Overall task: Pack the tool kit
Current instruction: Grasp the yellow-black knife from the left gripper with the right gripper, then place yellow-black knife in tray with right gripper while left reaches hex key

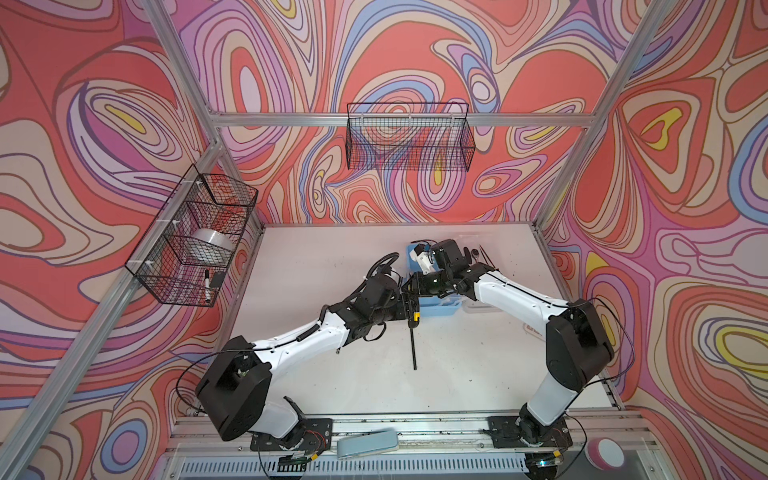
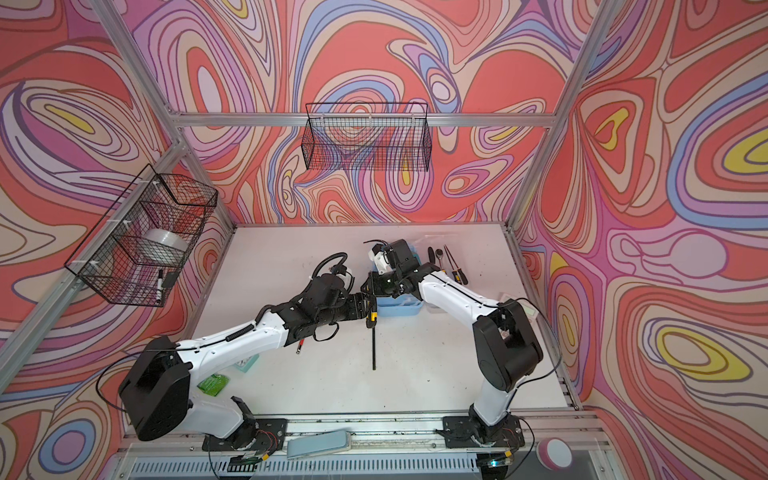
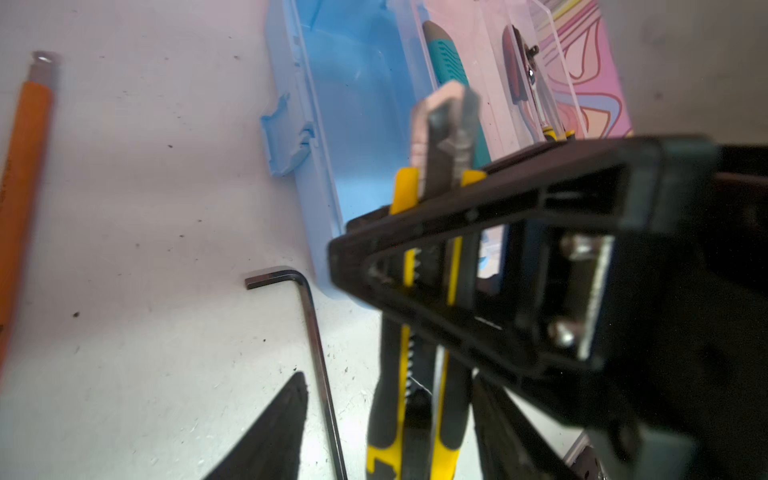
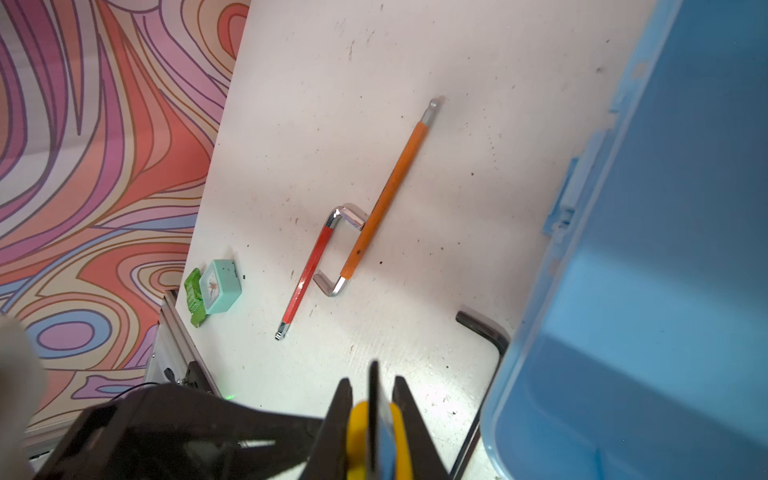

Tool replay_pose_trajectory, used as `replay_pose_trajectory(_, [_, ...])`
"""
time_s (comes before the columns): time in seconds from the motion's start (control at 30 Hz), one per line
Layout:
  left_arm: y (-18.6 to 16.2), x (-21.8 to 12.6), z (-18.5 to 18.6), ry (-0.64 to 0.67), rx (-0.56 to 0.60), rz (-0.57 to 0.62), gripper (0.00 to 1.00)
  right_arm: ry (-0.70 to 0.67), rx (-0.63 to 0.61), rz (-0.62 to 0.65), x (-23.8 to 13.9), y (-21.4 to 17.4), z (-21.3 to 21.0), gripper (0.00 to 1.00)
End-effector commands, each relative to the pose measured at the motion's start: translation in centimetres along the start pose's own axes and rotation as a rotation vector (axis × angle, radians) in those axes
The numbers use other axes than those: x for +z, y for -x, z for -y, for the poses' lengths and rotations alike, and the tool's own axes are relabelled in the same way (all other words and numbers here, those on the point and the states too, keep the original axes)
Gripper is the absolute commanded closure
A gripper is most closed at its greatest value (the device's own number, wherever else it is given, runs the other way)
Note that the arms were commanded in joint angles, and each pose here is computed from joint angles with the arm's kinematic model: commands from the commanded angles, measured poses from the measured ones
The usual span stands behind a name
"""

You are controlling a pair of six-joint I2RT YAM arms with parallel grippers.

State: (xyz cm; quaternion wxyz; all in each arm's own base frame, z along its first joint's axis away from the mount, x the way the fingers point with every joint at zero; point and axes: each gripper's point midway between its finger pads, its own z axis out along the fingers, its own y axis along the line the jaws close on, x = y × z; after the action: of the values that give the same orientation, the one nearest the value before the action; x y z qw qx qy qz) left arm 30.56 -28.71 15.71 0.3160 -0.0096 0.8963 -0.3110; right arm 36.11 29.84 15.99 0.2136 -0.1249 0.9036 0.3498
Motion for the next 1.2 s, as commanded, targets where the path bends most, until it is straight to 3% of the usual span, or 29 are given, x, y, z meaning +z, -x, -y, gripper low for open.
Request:
replay_pose_trajectory(0.0, [0.3,-1.7,-3.4,0.123,-0.021,0.036,0.15,-0.094,-0.030,0.065,-3.1,2.6,1.9,1.00])
replay_pose_trajectory(0.2, [-1.4,-3.7,-8.4,0.299,-0.027,-0.019,0.08,-0.382,-0.128,0.108,-7.2,6.4,6.6,1.00])
replay_pose_trajectory(0.4, [-3.0,-3.9,-10.5,0.405,-0.014,-0.098,0.08,-0.619,-0.194,0.023,-6.7,7.5,11.7,1.00])
replay_pose_trajectory(0.7, [-4.4,-2.7,-9.7,0.435,0.037,-0.179,0.10,-0.717,-0.224,-0.013,-5.1,9.1,14.6,1.00])
replay_pose_trajectory(0.93, [-5.7,-1.1,-8.6,0.448,0.071,-0.237,0.11,-0.790,-0.207,-0.084,-3.9,8.2,17.2,1.00])
replay_pose_trajectory(1.1, [-6.8,0.5,-6.8,0.406,0.083,-0.282,0.13,-0.797,-0.184,-0.093,-2.9,7.8,17.9,0.97])
replay_pose_trajectory(1.17, [-7.5,1.2,-5.8,0.373,0.081,-0.307,0.16,-0.807,-0.177,-0.087,-2.7,7.9,18.2,0.90])
